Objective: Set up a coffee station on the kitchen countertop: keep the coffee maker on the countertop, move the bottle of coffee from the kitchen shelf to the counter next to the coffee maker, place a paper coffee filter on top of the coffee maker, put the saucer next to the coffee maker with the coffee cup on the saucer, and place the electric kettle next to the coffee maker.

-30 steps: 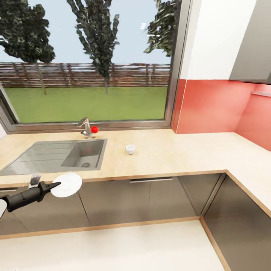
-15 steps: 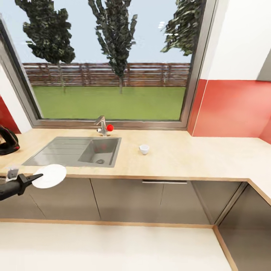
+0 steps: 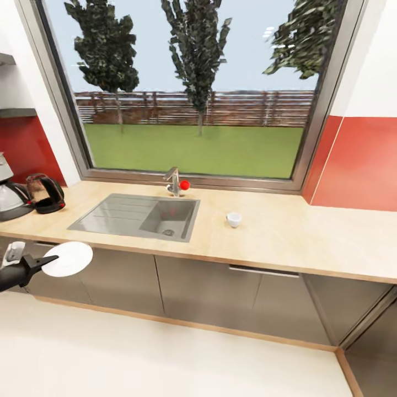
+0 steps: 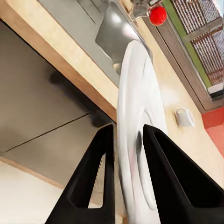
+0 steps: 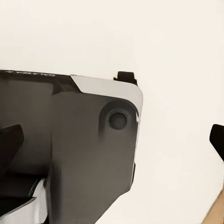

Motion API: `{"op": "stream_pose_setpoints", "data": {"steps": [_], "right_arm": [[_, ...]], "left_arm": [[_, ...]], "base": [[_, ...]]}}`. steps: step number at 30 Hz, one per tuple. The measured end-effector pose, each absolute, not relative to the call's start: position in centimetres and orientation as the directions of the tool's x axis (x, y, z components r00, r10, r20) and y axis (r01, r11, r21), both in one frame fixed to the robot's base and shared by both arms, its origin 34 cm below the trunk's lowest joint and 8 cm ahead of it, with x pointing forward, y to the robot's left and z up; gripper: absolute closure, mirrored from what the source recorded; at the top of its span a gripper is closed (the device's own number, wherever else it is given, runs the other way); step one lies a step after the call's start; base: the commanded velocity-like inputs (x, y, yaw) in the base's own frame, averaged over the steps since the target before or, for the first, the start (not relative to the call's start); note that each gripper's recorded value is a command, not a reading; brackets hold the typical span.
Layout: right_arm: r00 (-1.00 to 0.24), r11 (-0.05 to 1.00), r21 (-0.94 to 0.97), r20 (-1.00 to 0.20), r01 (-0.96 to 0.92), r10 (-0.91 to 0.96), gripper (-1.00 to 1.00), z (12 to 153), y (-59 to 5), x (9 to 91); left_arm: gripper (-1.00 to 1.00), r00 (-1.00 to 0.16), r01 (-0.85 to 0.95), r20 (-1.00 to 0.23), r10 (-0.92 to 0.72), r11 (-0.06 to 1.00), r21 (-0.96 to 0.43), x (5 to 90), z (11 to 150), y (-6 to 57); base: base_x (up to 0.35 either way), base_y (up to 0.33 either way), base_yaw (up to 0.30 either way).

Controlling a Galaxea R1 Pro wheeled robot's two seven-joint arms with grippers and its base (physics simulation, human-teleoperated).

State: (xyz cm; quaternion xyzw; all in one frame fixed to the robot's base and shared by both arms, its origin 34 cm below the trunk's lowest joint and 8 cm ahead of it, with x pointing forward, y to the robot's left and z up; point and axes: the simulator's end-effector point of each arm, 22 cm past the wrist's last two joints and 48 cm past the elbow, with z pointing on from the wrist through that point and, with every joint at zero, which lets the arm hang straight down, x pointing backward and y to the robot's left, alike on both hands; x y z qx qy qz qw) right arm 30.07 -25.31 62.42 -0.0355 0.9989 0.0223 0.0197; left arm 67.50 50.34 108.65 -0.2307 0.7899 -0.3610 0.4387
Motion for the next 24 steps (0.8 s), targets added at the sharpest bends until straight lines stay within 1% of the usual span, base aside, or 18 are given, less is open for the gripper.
{"op": "stream_pose_setpoints", "data": {"steps": [3, 6, 7, 11, 18, 24], "right_arm": [[-0.995, 0.996, 0.051, -0.063, -0.076, -0.072, -1.0, 62.5, -24.7, 30.8], [-0.989, 0.995, 0.049, -0.125, -0.082, -0.076, -1.0, 62.6, -24.6, 32.1], [-0.989, 0.995, 0.048, -0.13, -0.083, -0.076, -1.0, 62.6, -24.6, 32.2], [-0.988, 0.995, 0.047, -0.133, -0.084, -0.077, -1.0, 62.5, -24.6, 32.2], [-0.989, 0.995, 0.044, -0.122, -0.086, -0.08, -1.0, 62.3, -24.8, 31.7], [-0.99, 0.995, 0.045, -0.116, -0.086, -0.08, -1.0, 62.2, -24.8, 31.4]], "left_arm": [[1.0, -0.513, -0.039, -0.53, -0.676, 0.635, -0.771, 67.5, 108.8, 50.0], [1.0, -0.518, -0.027, -0.539, -0.664, 0.643, -0.766, 67.6, 109.1, 49.6], [1.0, -0.519, -0.025, -0.541, -0.662, 0.644, -0.765, 67.7, 109.1, 49.5], [1.0, -0.518, -0.021, -0.54, -0.663, 0.642, -0.767, 67.7, 109.0, 49.4], [1.0, -0.544, 0.033, -0.514, -0.663, 0.595, -0.803, 66.3, 107.9, 47.5], [1.0, -0.553, 0.036, -0.509, -0.66, 0.591, -0.806, 66.1, 107.4, 47.2]], "base": [[0.0, 0.0, 0.273], [0.0, 0.0, 0.269], [0.0, 0.0, 0.268], [0.0, 0.0, 0.268], [0.0, 0.0, 0.268], [0.0, 0.0, 0.268]]}}
